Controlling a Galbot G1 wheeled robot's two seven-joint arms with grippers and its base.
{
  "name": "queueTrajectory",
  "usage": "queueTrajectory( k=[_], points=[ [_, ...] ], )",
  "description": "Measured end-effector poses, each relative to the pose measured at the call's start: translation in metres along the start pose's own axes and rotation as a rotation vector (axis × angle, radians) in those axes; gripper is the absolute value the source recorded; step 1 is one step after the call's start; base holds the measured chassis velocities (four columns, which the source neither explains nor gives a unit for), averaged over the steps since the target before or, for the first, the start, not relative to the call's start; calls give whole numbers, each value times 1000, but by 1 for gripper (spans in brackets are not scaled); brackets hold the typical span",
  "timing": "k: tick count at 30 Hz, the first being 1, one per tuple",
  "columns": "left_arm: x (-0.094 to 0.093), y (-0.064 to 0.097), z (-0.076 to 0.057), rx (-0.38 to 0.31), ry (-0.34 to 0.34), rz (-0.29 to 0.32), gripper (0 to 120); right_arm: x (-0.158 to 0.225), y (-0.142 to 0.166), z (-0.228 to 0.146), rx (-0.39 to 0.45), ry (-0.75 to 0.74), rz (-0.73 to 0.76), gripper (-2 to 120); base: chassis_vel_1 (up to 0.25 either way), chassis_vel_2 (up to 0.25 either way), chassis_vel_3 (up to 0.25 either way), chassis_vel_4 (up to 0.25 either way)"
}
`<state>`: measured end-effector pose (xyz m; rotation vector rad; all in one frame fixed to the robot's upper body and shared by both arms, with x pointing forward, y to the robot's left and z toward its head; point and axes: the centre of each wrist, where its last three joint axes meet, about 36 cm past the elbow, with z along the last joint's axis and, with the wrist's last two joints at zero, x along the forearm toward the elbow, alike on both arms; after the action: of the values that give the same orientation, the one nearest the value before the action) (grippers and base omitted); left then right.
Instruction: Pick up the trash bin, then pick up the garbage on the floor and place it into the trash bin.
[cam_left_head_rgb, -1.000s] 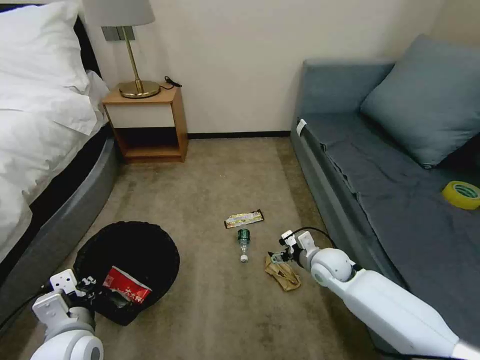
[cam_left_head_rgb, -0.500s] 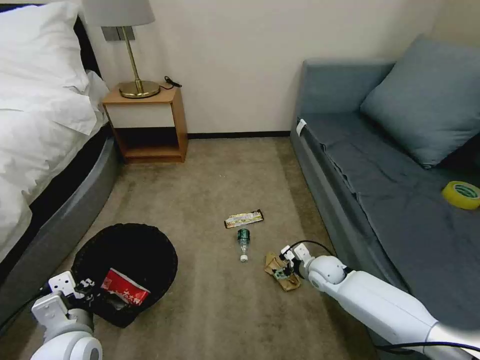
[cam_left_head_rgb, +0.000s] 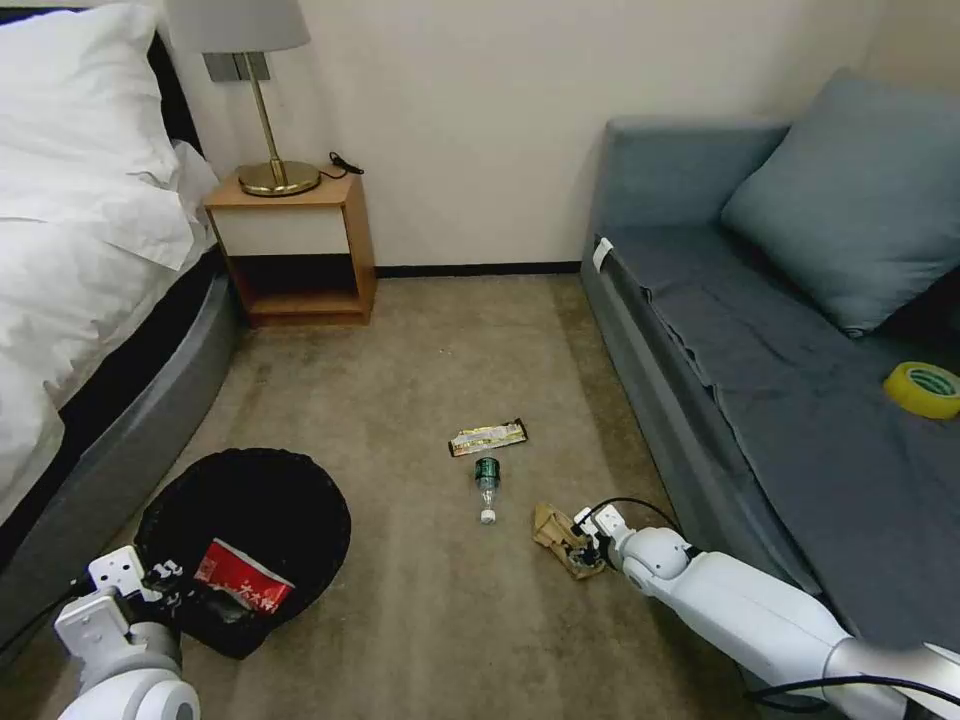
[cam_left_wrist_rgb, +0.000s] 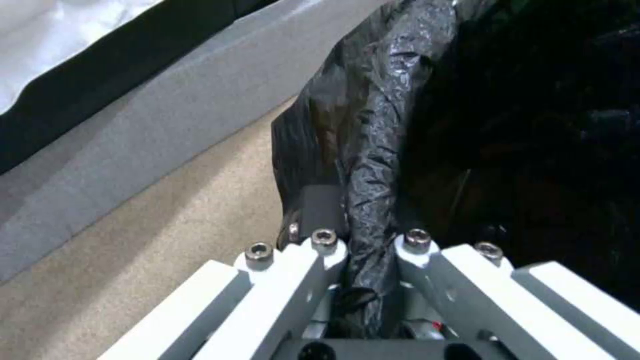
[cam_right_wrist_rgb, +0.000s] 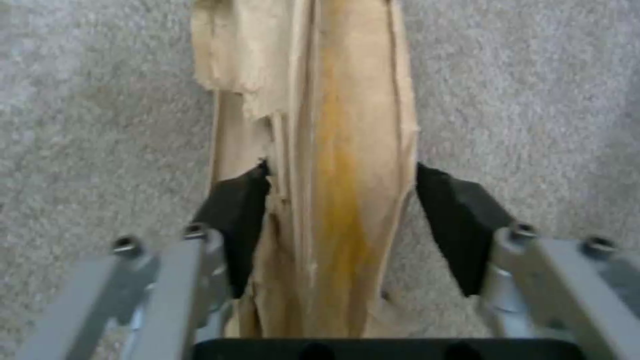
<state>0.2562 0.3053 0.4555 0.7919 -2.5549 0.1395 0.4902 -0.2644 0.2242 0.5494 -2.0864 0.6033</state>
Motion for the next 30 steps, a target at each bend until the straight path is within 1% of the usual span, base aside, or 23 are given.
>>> queueTrajectory(
  k=[1, 3, 4, 8, 9, 10, 14, 20, 22, 24, 25, 27, 29, 30],
  points=[
    [0, 0, 0, 0, -1, 0, 2, 1, 1, 1, 0, -3, -3, 50, 0, 0, 0, 0],
    [0, 0, 0, 1, -2, 0, 2, 3, 3, 3, 3, -11, -7, 42, 0, 0, 0, 0],
    [0, 0, 0, 1, -2, 0, 2, 3, 3, 3, 3, -11, -7, 42, 0, 0, 0, 0],
    [-1, -1, 0, 1, -3, 1, 2, 7, 6, 4, 8, -33, -14, 23, 0, 0, 0, 0],
    [-1, -1, 0, 1, -3, 1, 2, 7, 6, 4, 8, -33, -14, 23, 0, 0, 0, 0],
    [-1, -1, 0, 0, -2, 1, 2, 8, 7, 3, 8, -42, -17, 20, 0, 0, 0, 0],
    [-2, -1, 0, 0, -2, 3, 2, 13, 12, 3, 12, -63, -27, 1, 0, 0, 0, 0],
    [-2, -1, 0, -1, -4, 3, 2, 20, 15, -1, 7, -99, -29, 0, 0, 0, 0, 0],
    [-2, -1, -1, 0, -5, 4, 2, 30, 13, -10, -1, -154, -29, 0, 0, 0, 0, 0],
    [-2, -2, -1, 1, -5, 6, 2, 47, 9, -33, -20, -254, -27, 0, 0, 0, 0, 0],
    [-2, -2, -1, 1, -5, 6, 2, 47, 9, -33, -20, -254, -27, 0, 0, 0, 0, 0],
    [-2, -2, -1, 1, -5, 9, 2, 70, 8, -61, -51, -347, -39, 0, 0, 0, 0, 0],
    [-1, -3, -1, 1, -6, 11, 2, 100, 13, -94, -78, -449, -69, 0, 0, 0, 0, 0],
    [-1, -3, -1, 1, -6, 11, 2, 100, 13, -94, -78, -449, -69, 0, 0, 0, 0, 0]
  ],
)
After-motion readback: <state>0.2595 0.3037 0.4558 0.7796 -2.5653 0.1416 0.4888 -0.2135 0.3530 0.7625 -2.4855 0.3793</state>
